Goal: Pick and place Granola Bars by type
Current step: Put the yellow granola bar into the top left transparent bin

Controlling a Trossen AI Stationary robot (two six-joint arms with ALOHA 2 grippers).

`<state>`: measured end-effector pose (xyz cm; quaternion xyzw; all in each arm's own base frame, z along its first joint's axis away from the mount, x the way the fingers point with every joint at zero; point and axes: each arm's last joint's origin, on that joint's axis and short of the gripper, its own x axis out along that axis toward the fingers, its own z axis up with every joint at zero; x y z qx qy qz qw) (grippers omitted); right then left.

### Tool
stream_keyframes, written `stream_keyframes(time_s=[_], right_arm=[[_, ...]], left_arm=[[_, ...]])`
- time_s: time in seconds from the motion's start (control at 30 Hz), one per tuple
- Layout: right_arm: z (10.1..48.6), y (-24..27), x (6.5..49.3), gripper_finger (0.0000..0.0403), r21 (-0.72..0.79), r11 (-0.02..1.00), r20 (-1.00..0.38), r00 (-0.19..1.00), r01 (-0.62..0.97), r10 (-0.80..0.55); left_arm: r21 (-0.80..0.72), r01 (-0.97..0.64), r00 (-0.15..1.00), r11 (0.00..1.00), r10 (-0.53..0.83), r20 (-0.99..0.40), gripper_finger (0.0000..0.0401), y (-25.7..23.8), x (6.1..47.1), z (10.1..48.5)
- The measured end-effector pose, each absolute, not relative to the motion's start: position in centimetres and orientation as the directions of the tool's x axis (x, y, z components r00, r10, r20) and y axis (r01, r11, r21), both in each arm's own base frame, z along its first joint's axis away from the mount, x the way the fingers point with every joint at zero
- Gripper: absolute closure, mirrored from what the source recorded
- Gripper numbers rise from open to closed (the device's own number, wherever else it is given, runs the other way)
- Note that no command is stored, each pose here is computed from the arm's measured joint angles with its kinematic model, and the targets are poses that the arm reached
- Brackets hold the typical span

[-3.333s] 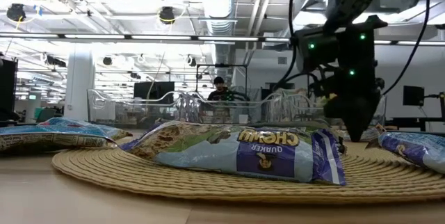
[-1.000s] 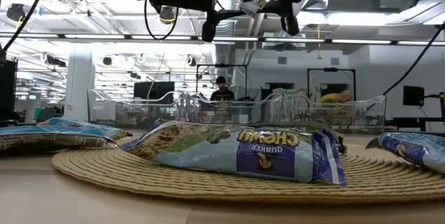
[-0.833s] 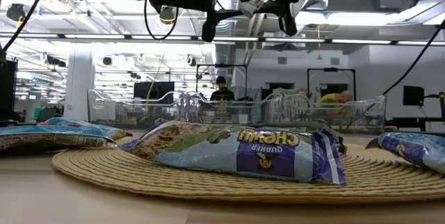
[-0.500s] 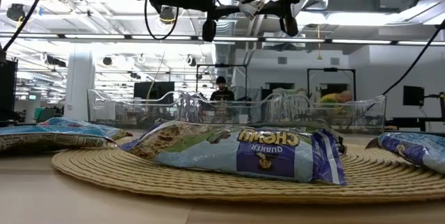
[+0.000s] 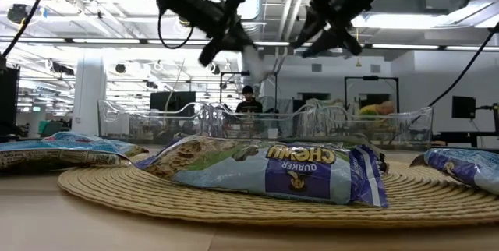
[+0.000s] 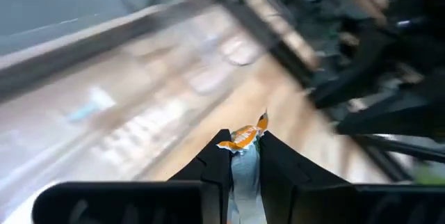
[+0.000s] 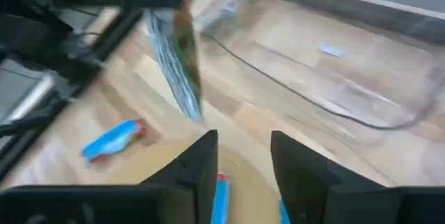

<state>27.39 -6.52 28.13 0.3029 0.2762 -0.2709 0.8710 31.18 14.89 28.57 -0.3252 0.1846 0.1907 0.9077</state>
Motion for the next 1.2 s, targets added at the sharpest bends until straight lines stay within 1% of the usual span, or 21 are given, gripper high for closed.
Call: stream_keyframes(time_s=[0.07, 0.13, 0.27, 0.37, 0.43, 0.53, 0.63, 0.7, 0.9, 1.07, 1.2], right_arm=[[27.9, -6.6, 27.1, 0.0264, 0.34, 0.674, -0.671, 0.672, 0.655, -0.314], [27.6, -6.6, 26.8, 0.0256, 0.316, 0.672, -0.699, 0.643, 0.67, -0.313], [27.5, -6.5, 26.4, 0.0245, 0.291, 0.668, -0.729, 0.611, 0.685, -0.309], [27.4, -6.5, 26.3, 0.0241, 0.282, 0.667, -0.738, 0.6, 0.69, -0.308], [27.4, -6.5, 26.2, 0.0241, 0.27, 0.663, -0.738, 0.593, 0.698, -0.324], [27.2, -6.5, 26.0, 0.0244, 0.249, 0.66, -0.752, 0.571, 0.709, -0.329], [27.0, -6.4, 25.8, 0.0248, 0.221, 0.668, -0.774, 0.544, 0.711, -0.324], [26.9, -6.3, 25.6, 0.025, 0.206, 0.676, -0.788, 0.529, 0.708, -0.314], [26.4, -5.6, 25.1, 0.0244, 0.17, 0.683, -0.834, 0.473, 0.711, -0.284], [25.9, -4.8, 25.0, 0.0231, 0.123, 0.718, -0.866, 0.427, 0.686, -0.26], [25.3, -4.2, 25.5, 0.0224, 0.078, 0.778, -0.88, 0.41, 0.624, -0.241]], left_arm=[[-0.484, -0.513, 0.832, 0.709, 0.272, -0.484, 0.036, 15.3, 30.4, 28.8], [-0.414, -0.594, 0.772, 0.69, 0.343, -0.535, 0.036, 15.7, 29.1, 29.0], [-0.212, -0.757, 0.592, 0.619, 0.511, -0.624, 0.0361, 16.4, 26.3, 29.4], [-0.083, -0.828, 0.469, 0.554, 0.604, -0.644, 0.036, 16.6, 24.4, 30.0], [-0.006, -0.858, 0.391, 0.514, 0.644, -0.657, 0.036, 16.6, 23.4, 30.2], [0.061, -0.871, 0.324, 0.488, 0.663, -0.675, 0.0359, 16.7, 22.3, 30.4], [0.107, -0.86, 0.287, 0.498, 0.647, -0.706, 0.0351, 16.7, 21.8, 30.0], [0.121, -0.856, 0.264, 0.503, 0.625, -0.735, 0.0339, 16.6, 21.5, 29.8], [0.1, -0.846, 0.256, 0.524, 0.564, -0.785, 0.0273, 16.7, 21.0, 29.1], [0.088, -0.846, 0.267, 0.526, 0.561, -0.784, 0.0223, 16.8, 21.0, 29.1], [0.015, -0.854, 0.308, 0.521, 0.528, -0.792, 0.0207, 16.7, 21.2, 29.1]])
